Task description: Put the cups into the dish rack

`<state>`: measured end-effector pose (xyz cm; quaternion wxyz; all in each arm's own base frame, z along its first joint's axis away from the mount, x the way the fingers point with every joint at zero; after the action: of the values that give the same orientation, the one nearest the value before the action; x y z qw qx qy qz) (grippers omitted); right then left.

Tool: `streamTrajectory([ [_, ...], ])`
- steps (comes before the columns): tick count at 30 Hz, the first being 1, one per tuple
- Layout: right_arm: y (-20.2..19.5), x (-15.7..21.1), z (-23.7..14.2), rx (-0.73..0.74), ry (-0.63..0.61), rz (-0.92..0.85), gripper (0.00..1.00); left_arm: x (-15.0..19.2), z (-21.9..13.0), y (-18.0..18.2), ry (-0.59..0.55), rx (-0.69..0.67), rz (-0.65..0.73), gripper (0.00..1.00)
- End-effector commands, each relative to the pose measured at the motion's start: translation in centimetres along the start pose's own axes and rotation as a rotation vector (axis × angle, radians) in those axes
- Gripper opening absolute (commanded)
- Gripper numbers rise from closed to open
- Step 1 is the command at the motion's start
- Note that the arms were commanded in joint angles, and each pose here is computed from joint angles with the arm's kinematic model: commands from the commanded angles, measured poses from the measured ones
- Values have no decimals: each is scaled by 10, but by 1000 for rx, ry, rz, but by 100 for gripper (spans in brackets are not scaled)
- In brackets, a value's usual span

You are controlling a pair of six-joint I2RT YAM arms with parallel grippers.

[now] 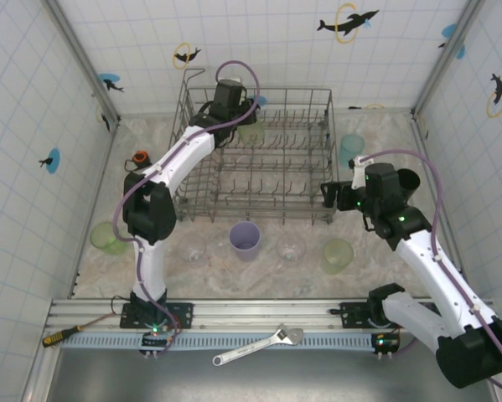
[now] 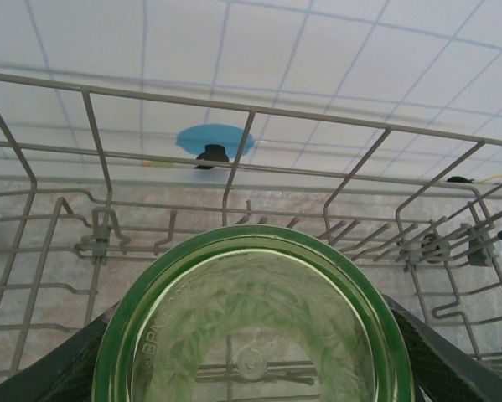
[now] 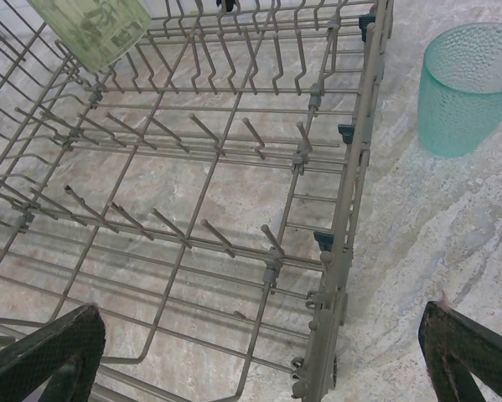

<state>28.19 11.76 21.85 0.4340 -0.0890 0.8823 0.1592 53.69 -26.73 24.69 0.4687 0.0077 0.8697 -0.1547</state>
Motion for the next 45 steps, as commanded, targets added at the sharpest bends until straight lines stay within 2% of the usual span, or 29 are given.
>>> streamTrajectory([
  [1,0,-3,-2,-8,-21,9,100,-37,-20,-9,-102,0,29,0],
  [7,2,-4,1,-18,-23,16,100,-60,-46,-24,-169,23,58,0],
  [12,3,-2,5,-27,-13,22,100,-62,-52,-13,-183,-46,115,0],
  [28,2,2,7,-26,-1,32,100,-13,2,11,-70,-153,170,0],
  [45,-3,10,5,-5,9,26,100,27,28,39,-15,-199,145,0],
])
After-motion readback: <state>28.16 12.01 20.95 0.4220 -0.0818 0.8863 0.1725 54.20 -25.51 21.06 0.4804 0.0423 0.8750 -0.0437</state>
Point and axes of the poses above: each hand's point on the last joint's axis, 136 mm out from that joint toward the fingers, its own z axis out along the fingers, its own y axis along the line the jaws close on, x = y × z, the point moved 1 cm from there along -z, back along the fingers, and after that the axes turned 2 degrees about -z, right-handed, at the moved point
